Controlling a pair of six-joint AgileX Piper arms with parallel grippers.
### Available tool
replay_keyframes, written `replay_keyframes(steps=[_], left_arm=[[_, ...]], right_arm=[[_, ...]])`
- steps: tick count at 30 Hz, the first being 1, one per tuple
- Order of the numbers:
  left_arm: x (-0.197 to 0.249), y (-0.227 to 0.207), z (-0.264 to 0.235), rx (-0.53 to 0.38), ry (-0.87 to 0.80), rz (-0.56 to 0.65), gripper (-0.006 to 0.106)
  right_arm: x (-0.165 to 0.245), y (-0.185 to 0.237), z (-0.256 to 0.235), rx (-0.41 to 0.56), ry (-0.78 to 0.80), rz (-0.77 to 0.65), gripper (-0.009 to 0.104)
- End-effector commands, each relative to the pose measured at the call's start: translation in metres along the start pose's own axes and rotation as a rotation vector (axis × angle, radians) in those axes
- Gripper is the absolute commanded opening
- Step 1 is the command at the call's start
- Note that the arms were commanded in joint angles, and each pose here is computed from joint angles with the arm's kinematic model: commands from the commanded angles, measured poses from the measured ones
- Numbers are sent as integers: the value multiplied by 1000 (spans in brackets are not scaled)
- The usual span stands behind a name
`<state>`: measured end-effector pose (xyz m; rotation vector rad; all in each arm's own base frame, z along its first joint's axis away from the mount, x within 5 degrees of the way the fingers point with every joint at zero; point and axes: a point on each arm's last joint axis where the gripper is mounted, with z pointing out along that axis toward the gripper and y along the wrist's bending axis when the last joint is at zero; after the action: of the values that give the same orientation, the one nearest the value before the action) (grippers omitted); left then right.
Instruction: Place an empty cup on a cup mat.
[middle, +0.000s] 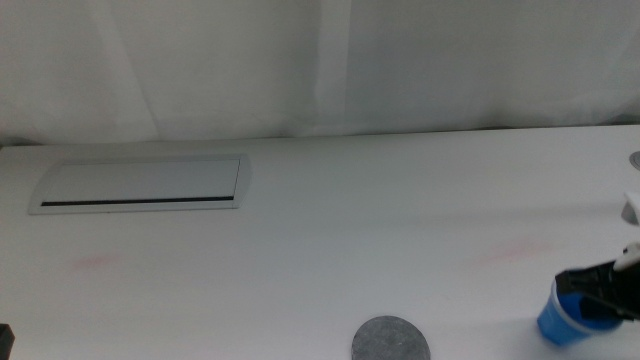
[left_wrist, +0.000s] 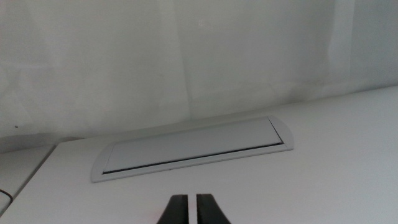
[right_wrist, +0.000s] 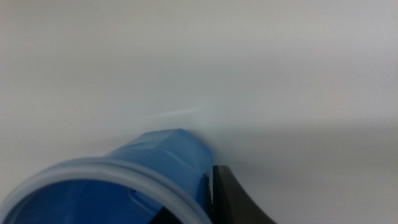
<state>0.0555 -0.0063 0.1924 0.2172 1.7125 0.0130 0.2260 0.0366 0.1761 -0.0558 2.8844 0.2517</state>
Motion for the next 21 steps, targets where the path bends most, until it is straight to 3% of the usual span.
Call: replay_keyframes(steps=[1, 7, 12, 18, 21], left_arm=[[5, -1, 0, 8, -2, -11, -3], [5, -1, 0, 8, -2, -11, -3], [5, -1, 0, 8, -2, -11, -3], [5, -1, 0, 8, 2, -11, -3], [7, -1, 0, 11, 22, -11, -3]], right_arm=[[-13, 4, -16, -7, -51, -24, -3], [-54, 25, -75, -98, -174, -36, -3], [-71, 66, -110, -180, -234, -150, -3], [-53, 128, -90, -257, -119, -259, -3], [-41, 155, -70, -238, -51, -328, -3]])
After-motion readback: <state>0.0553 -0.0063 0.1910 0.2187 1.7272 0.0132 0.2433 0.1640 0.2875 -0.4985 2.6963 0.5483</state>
